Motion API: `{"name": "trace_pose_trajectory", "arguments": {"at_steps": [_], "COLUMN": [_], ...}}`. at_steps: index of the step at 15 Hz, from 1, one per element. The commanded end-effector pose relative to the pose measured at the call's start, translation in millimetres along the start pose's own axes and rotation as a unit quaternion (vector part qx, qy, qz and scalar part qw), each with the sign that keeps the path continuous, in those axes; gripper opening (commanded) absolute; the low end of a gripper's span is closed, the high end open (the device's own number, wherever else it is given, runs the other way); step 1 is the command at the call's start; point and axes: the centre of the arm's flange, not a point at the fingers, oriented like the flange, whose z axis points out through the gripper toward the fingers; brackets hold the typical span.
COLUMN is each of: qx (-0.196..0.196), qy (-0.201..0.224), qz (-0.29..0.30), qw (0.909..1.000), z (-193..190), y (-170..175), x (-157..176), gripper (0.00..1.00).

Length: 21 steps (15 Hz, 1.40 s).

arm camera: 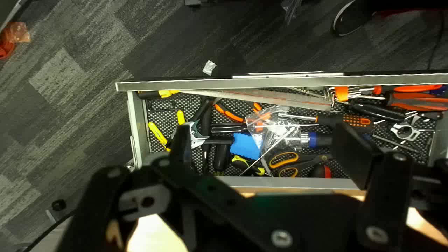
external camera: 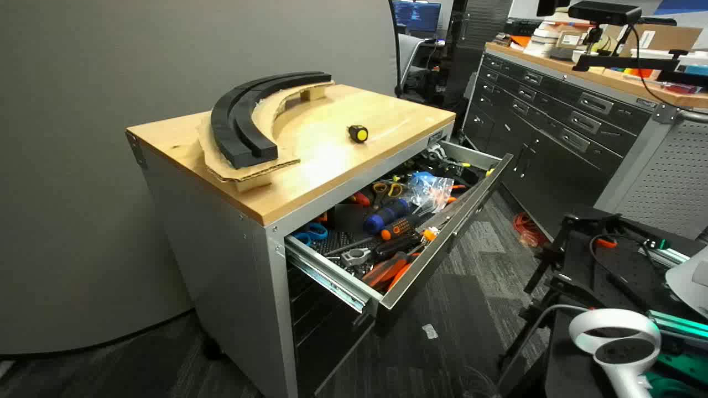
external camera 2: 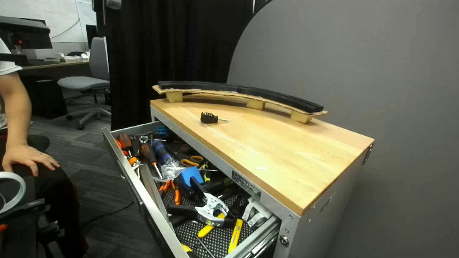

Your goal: Put the screwdriver inside the open drawer then close the drawer

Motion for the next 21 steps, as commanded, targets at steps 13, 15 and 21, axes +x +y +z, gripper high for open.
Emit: {"name": "trace_pose_trajectory", "arguments": {"at_steps": [13,15,21], "qx": [0.022,0.03,0.06], "qy": [0.021,0.021,0.023], "qz": [0.117,0.133,0.176], "qw": [0.9927,0.9905,0.9823], "z": [15.2,31.5,110.8], "y": [-51.1,-73.2,-125.1], "x": [86.5,122.3,221.0], "gripper": [1.0,1.0,1.0]}}
